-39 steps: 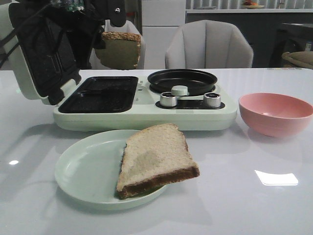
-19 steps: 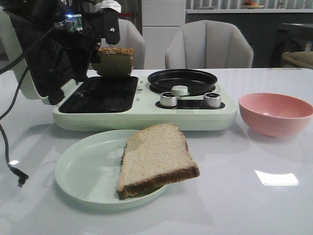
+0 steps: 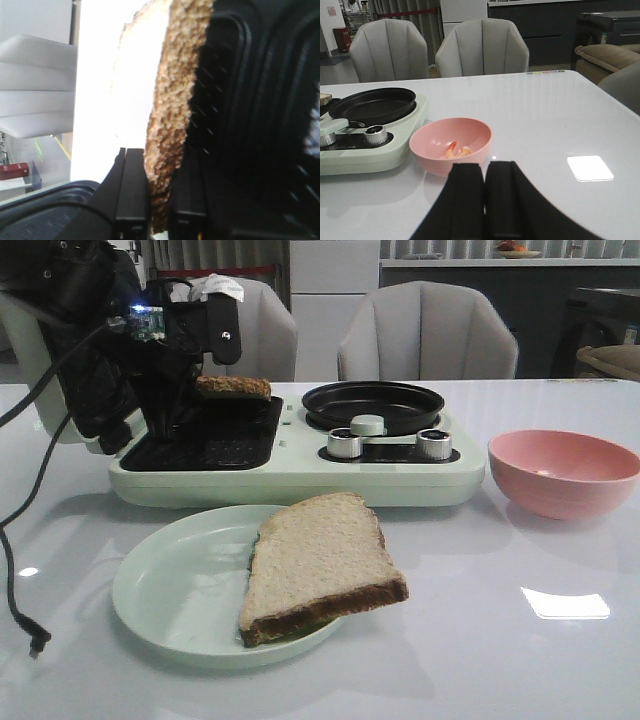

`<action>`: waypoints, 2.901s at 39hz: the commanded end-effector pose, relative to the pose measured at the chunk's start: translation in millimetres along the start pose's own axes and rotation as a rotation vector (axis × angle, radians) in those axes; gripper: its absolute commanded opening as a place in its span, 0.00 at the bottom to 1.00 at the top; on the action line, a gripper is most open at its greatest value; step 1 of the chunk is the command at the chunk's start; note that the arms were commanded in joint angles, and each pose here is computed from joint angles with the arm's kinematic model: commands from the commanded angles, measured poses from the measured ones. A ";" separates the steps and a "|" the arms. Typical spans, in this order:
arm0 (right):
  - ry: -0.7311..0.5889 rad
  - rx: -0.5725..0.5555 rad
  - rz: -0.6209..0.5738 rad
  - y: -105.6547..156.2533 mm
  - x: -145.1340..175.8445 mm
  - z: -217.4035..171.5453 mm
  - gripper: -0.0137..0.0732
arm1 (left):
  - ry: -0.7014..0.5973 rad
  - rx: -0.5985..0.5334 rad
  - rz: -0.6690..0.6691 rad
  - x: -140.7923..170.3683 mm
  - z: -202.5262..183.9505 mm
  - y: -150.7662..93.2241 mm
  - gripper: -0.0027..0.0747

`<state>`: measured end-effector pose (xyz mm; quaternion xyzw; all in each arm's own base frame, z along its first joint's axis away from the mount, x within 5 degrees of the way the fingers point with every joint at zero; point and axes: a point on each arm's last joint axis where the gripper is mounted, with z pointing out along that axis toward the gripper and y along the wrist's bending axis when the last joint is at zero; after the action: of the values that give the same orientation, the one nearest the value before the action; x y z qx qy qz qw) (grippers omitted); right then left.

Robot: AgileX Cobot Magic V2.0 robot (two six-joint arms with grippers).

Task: Make breakfast with bread and shrimp
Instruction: 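Lower the bread onto the sandwich maker plate and open the left gripper, then withdraw the left gripper away from the sandwich maker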

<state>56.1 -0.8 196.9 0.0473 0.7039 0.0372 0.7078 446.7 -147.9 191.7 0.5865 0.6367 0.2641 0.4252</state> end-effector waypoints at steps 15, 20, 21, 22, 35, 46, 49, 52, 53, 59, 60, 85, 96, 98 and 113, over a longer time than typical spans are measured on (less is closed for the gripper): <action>-0.115 -0.009 -0.010 1.6 -15.5 -2.2 0.33 | -0.059 0.013 0.003 -2.4 -15.0 7.8 0.21; -0.115 -0.009 -0.010 1.6 -15.5 -2.2 0.33 | -0.053 0.013 -0.002 2.4 -14.4 9.4 0.29; -0.115 -0.009 -0.010 1.6 -15.5 -2.2 0.33 | -0.054 0.014 -0.003 3.1 -14.3 9.5 0.30; -0.115 -0.009 -0.010 1.6 -15.5 -2.2 0.33 | -0.054 0.012 -0.004 2.9 -14.4 10.1 0.32; -0.115 -0.009 -0.010 1.6 -15.5 -2.2 0.33 | -0.066 0.013 -0.040 4.6 -17.4 14.3 0.72; -0.115 -0.009 -0.010 1.6 -15.5 -2.2 0.33 | -0.103 -0.031 -0.206 -3.9 -40.3 33.7 0.74; -0.115 -0.009 -0.010 1.6 -15.5 -2.2 0.33 | -0.115 -0.030 -0.216 -6.8 -48.9 34.2 0.74; -0.115 -0.009 -0.010 1.6 -15.5 -2.2 0.33 | -0.122 -0.032 -0.213 -8.5 -59.6 34.5 0.74; -0.115 -0.009 -0.010 1.6 -15.5 -2.2 0.33 | -0.124 -0.027 -0.210 -9.6 -62.9 32.7 0.74; -0.115 -0.009 -0.010 1.6 -15.5 -2.2 0.33 | -0.166 -0.044 -0.197 -20.4 -98.1 34.5 0.74; -0.115 -0.009 -0.010 1.6 -15.5 -2.2 0.33 | -0.179 -0.052 -0.197 -23.5 -105.9 36.2 0.74; -0.115 -0.009 -0.010 1.6 -15.5 -2.2 0.33 | -0.476 -0.315 -0.859 -24.4 -288.5 89.4 0.74; -0.115 -0.009 -0.010 1.6 -15.5 -2.2 0.33 | -0.506 -0.371 -0.983 4.1 -334.4 63.5 0.74; -0.115 -0.009 -0.010 1.6 -15.5 -2.2 0.33 | -0.505 -0.381 -0.991 8.7 -340.1 58.3 0.74; -0.115 -0.009 -0.010 1.6 -15.5 -2.2 0.33 | -0.537 -0.491 -1.028 35.2 -383.5 37.9 0.74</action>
<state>56.1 -0.8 196.9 0.0473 0.7039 0.0372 0.7078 152.0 -53.2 393.6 0.1620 0.6485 -0.0002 0.7438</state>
